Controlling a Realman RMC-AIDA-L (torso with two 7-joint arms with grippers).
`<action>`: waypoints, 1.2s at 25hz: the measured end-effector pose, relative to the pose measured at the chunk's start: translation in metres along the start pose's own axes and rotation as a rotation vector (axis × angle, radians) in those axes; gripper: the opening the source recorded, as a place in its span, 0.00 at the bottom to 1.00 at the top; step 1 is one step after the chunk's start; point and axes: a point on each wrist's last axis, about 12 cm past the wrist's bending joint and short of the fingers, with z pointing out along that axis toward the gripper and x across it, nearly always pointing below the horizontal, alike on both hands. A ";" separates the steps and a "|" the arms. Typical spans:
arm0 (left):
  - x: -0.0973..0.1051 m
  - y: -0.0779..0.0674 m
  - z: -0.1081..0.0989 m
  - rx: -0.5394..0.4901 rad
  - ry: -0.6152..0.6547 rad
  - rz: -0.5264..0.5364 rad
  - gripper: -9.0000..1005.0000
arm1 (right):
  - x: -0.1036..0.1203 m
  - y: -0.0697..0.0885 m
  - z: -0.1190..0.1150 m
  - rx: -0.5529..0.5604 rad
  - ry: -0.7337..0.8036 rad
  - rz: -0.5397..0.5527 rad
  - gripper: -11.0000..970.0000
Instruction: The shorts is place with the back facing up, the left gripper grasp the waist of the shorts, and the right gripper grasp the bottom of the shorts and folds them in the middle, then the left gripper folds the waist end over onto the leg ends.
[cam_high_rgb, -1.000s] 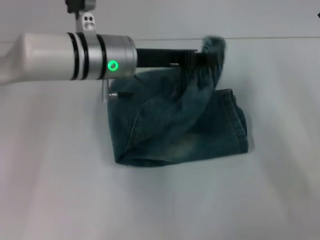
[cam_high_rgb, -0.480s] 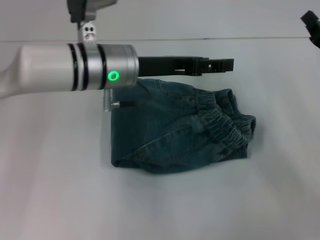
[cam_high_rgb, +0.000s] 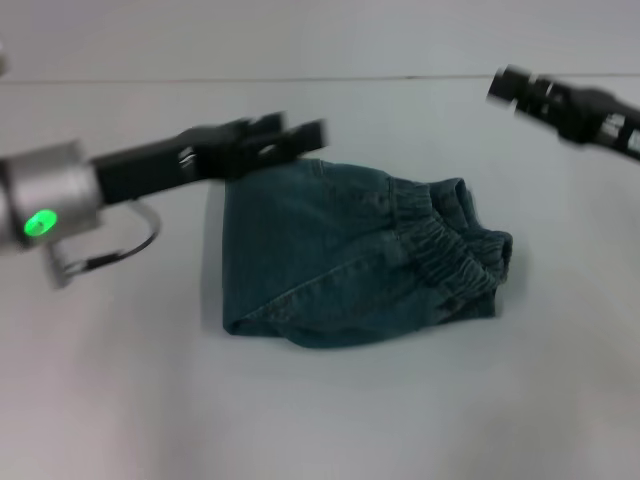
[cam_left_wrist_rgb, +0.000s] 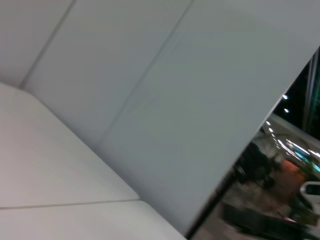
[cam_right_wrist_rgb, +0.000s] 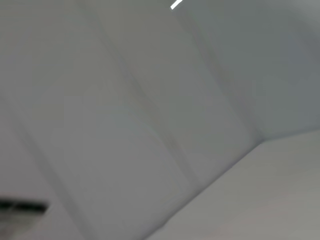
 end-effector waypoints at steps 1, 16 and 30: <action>0.004 0.002 -0.011 -0.010 -0.011 0.006 0.94 | -0.001 0.005 -0.003 -0.045 0.045 -0.015 0.26; 0.060 -0.003 -0.101 -0.154 0.172 0.022 0.94 | 0.024 0.019 -0.066 -0.080 0.389 -0.023 0.70; 0.059 -0.002 -0.098 -0.168 0.238 0.004 0.94 | 0.030 0.016 -0.063 -0.054 0.441 -0.012 0.90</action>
